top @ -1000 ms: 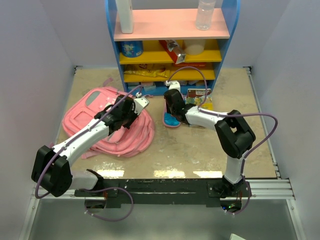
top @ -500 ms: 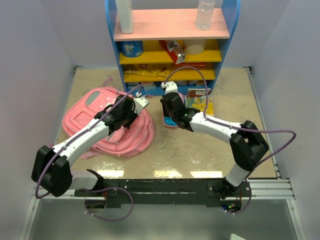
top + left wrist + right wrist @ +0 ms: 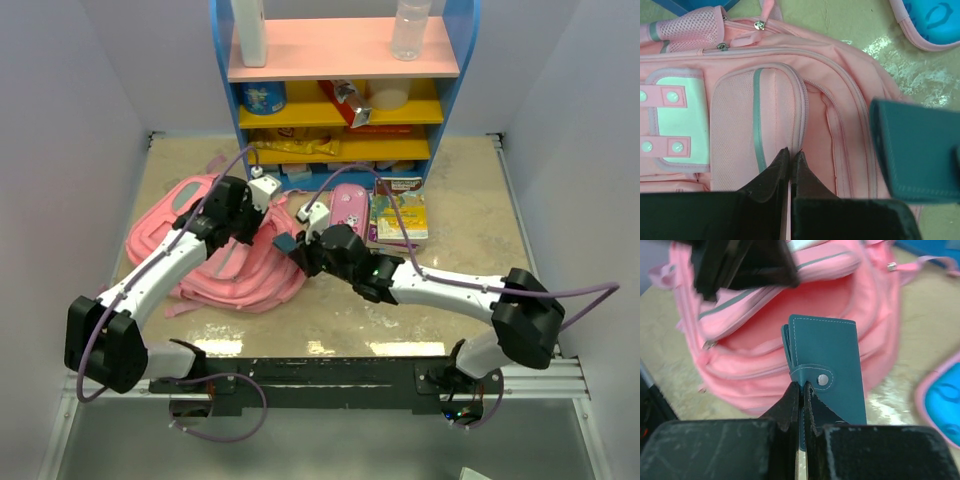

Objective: Pack the student bag
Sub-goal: Place the personal item in the student bag.

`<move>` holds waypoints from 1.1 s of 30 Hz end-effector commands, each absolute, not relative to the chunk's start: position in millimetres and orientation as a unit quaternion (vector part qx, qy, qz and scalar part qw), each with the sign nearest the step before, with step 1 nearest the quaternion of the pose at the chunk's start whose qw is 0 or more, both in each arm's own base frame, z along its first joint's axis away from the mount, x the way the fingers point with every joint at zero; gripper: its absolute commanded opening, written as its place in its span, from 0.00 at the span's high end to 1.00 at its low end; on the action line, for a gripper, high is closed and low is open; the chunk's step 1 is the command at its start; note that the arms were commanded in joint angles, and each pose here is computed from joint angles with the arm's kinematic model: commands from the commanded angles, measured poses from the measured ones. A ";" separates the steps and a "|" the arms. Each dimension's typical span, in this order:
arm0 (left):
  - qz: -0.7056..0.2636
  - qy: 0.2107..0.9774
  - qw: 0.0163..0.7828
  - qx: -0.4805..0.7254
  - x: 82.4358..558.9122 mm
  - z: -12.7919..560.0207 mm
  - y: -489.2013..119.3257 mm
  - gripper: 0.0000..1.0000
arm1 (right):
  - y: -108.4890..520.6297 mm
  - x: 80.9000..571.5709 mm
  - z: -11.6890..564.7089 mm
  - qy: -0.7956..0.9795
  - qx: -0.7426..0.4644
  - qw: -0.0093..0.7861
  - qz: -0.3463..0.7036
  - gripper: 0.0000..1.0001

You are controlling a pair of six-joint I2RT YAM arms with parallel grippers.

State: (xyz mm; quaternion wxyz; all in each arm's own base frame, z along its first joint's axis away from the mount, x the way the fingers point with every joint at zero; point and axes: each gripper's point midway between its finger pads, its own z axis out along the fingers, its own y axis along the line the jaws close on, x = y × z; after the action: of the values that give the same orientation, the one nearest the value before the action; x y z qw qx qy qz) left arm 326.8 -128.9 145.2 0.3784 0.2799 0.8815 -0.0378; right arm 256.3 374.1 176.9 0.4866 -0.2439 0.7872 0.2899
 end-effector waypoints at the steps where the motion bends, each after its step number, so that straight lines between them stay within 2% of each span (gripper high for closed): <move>1: -0.075 0.840 0.480 0.244 360.6 215.1 -131.0 1.00 | 405.0 238.8 187.5 0.746 -0.282 0.503 0.333 1.00; 10: -0.105 0.840 0.461 0.267 346.9 209.5 -139.4 1.00 | 435.2 232.5 183.8 0.722 -0.322 0.527 0.310 1.00; 17: -0.130 0.839 0.448 0.281 339.2 207.7 -146.6 1.00 | 454.4 216.3 149.4 0.688 -0.437 0.547 0.191 1.00; 28: -0.158 0.836 0.432 0.300 330.0 207.7 -155.9 1.00 | 457.6 234.0 136.6 0.608 -0.534 0.584 0.065 1.00; 33: -0.175 0.834 0.423 0.307 324.6 205.1 -160.6 1.00 | 470.7 231.9 155.5 0.552 -0.545 0.625 0.085 1.00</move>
State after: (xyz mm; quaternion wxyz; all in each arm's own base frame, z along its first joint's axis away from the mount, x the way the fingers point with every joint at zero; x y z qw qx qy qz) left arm 311.5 -139.5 154.7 0.3540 0.2834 0.8812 -0.1340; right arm 224.0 455.3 120.6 0.5687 -0.5384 0.6157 0.0875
